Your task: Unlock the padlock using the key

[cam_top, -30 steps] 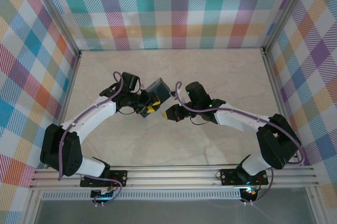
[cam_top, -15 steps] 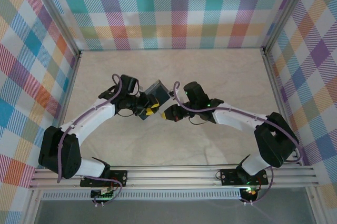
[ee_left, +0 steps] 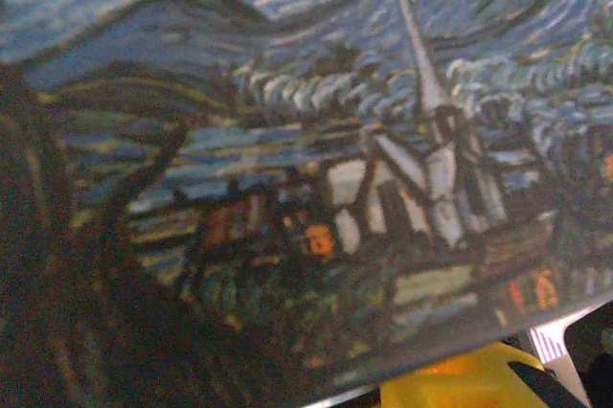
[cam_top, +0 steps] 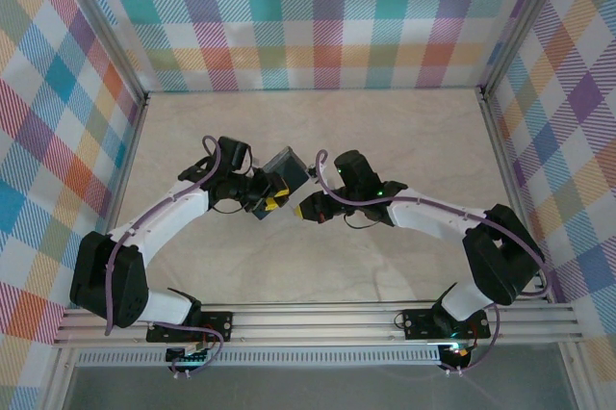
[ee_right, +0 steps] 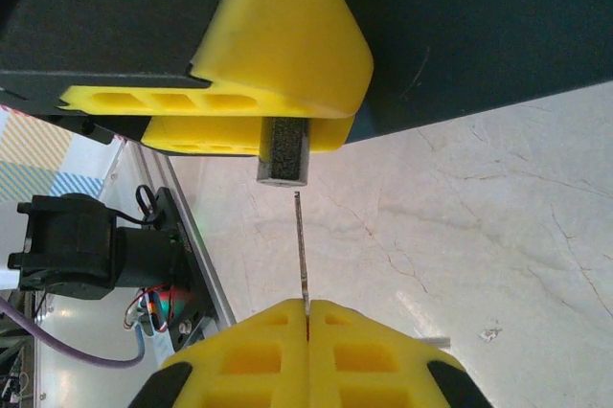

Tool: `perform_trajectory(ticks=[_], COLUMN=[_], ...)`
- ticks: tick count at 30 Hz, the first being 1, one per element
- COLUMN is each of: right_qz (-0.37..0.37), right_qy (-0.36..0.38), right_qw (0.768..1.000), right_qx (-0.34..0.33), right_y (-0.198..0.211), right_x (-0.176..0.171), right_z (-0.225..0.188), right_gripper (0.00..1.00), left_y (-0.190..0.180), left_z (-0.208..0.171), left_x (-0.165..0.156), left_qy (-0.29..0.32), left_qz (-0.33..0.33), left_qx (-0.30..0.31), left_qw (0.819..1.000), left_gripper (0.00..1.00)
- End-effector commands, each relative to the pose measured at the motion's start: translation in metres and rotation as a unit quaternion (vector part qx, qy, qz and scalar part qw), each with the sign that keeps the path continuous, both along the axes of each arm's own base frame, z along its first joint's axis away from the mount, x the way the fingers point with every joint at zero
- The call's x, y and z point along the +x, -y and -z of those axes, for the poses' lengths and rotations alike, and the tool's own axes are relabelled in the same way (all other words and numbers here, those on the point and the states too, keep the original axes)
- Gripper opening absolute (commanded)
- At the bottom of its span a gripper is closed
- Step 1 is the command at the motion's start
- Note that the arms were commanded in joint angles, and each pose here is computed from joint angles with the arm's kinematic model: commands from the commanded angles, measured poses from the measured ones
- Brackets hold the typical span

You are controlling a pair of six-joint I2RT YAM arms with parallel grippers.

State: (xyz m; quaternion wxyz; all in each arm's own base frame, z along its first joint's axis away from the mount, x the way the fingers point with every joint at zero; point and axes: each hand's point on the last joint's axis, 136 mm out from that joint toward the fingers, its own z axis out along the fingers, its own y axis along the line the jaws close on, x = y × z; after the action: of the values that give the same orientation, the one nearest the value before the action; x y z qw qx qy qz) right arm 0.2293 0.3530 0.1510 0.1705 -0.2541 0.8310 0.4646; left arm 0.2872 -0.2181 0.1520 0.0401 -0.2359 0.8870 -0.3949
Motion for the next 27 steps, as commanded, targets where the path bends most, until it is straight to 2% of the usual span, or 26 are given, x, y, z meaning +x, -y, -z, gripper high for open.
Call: perform_trajectory(ticks=[1,13,20,27], right_qz=[-0.008,-0.015,-0.012,-0.02], right_qy=[0.012,0.018,0.013,0.02], right_qw=[1.0,1.0,1.0,0.999], right_qx=[0.012,0.02,0.004,0.016], right_y=[-0.01,-0.02,-0.013,-0.018], right_x=[0.003,0.005,0.001,-0.001], right_z=[-0.007,-0.014,-0.006,-0.014], right_gripper=[0.0,0.0,0.0,0.0], left_y=[0.001,-0.001,-0.019,-0.02], left_z=[-0.024,-0.022,-0.031,-0.029], left_x=[0.004,0.003,0.009,0.005], left_qy=[0.042,0.041,0.057,0.054], left_qz=[0.008,0.009,-0.004,0.0], left_qx=[-0.019,-0.014,0.006,0.003], left_qw=[0.999,0.999,0.998,0.999], left_gripper=[0.0,0.0,0.0,0.0])
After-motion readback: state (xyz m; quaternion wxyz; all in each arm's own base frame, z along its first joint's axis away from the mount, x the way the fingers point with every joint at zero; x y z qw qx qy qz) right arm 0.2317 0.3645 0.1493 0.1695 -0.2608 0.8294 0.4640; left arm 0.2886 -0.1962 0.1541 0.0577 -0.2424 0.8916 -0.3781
